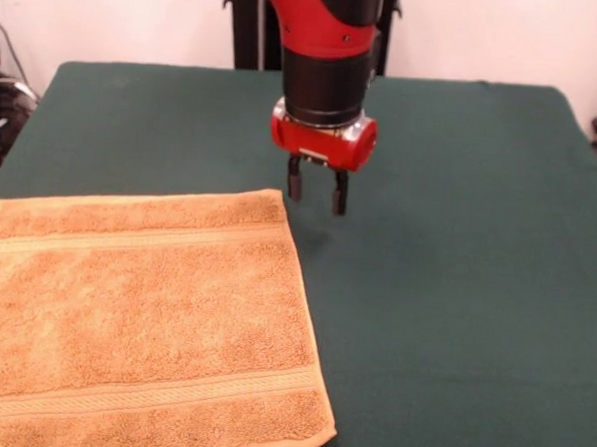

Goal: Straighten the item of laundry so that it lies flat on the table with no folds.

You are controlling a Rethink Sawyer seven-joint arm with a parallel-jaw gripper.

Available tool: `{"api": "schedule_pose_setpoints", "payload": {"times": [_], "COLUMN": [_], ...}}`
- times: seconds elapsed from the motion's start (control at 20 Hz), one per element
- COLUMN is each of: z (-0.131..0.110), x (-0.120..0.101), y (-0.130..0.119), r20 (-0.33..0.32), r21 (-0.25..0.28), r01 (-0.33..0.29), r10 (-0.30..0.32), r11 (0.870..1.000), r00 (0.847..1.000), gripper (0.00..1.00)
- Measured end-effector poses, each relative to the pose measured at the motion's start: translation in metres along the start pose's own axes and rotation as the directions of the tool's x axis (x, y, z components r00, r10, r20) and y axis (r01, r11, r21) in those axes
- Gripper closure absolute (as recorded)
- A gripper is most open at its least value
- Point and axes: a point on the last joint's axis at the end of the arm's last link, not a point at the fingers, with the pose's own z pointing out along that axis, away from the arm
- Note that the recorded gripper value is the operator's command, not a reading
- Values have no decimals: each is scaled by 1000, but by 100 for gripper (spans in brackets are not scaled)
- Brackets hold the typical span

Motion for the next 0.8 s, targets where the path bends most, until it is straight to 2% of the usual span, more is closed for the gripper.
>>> {"api": "schedule_pose_setpoints", "payload": {"times": [0.35, 0.55, 0.8], "z": [-28, -34, -43], "x": [-4, -16, -53], "y": [6, 11, 13], "r20": [-81, -105, -102], "r21": [7, 13, 19], "r01": [-19, -12, -15], "r10": [19, 14, 17], "r11": [1000, 1000, 1000], "r00": [997, 994, 995], "gripper": [0, 0, 0]}}
